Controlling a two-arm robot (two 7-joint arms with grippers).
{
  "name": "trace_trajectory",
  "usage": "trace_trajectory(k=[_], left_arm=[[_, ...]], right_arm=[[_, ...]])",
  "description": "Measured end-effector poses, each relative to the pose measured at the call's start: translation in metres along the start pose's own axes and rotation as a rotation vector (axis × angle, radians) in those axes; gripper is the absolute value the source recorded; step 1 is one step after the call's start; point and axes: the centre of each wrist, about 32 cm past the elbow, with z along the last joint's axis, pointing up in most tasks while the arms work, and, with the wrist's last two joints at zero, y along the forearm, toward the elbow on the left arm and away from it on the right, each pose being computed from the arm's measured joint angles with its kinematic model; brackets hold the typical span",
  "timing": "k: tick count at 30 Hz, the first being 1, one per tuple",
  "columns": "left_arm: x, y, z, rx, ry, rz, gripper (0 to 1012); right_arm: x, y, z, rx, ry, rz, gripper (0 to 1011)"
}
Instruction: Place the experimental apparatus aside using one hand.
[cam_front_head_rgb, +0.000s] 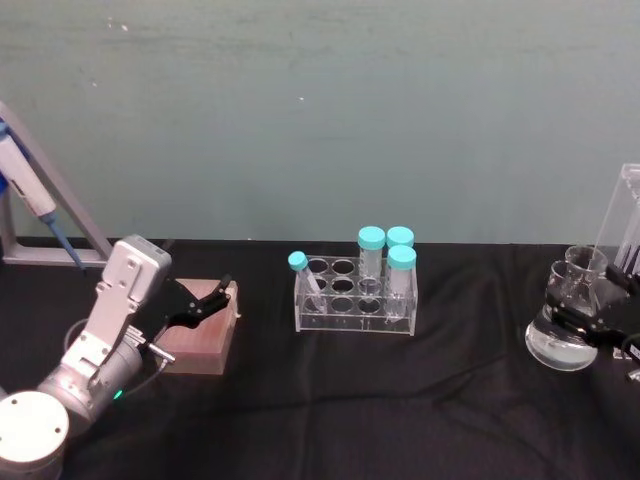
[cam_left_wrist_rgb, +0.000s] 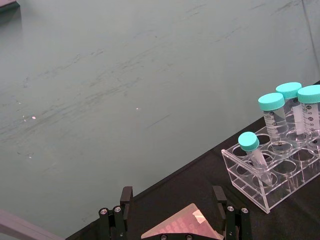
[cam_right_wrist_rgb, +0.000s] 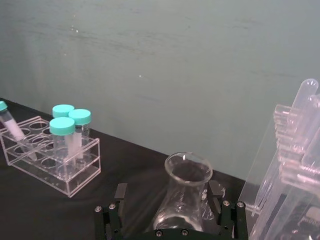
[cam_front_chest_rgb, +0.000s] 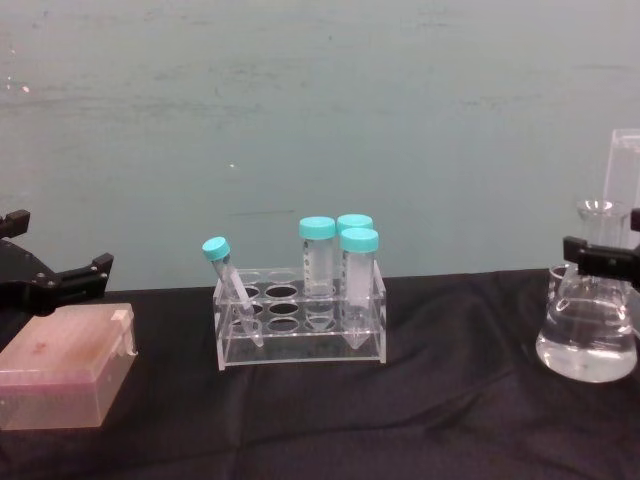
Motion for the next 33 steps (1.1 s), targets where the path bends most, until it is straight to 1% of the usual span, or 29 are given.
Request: trace_trajectory(k=[10,16,21,24,26,27,29,32,33], left_arm=[[0.0000,0.0000,0.0000,0.000,0.000,0.000,1000],[0.0000,0.0000,0.0000,0.000,0.000,0.000,1000],[0.0000,0.0000,0.0000,0.000,0.000,0.000,1000],[0.0000,0.0000,0.0000,0.000,0.000,0.000,1000],[0.0000,0.0000,0.0000,0.000,0.000,0.000,1000],[0.0000,0.0000,0.0000,0.000,0.000,0.000,1000],[0.0000,0.0000,0.0000,0.000,0.000,0.000,1000],[0.0000,0.0000,0.0000,0.000,0.000,0.000,1000],[0.0000,0.0000,0.0000,0.000,0.000,0.000,1000]], right_arm=[[-0.005,-0.012,0.003,-0.011,0.013,-0.011,1000],[-0.007,-0.017,0.008,-0.006,0.013,-0.003,1000],[-0.011,-0.022,0.013,0.006,0.010,0.041,1000],[-0.014,-0.024,0.015,0.015,0.006,0.086,1000],[-0.015,-0.024,0.015,0.018,0.004,0.097,1000],[-0.015,-0.024,0.015,0.022,0.001,0.110,1000],[-0.017,-0.024,0.015,0.036,-0.008,0.159,1000],[-0.017,-0.022,0.015,0.046,-0.016,0.200,1000],[-0.017,-0.022,0.015,0.046,-0.016,0.200,1000]])
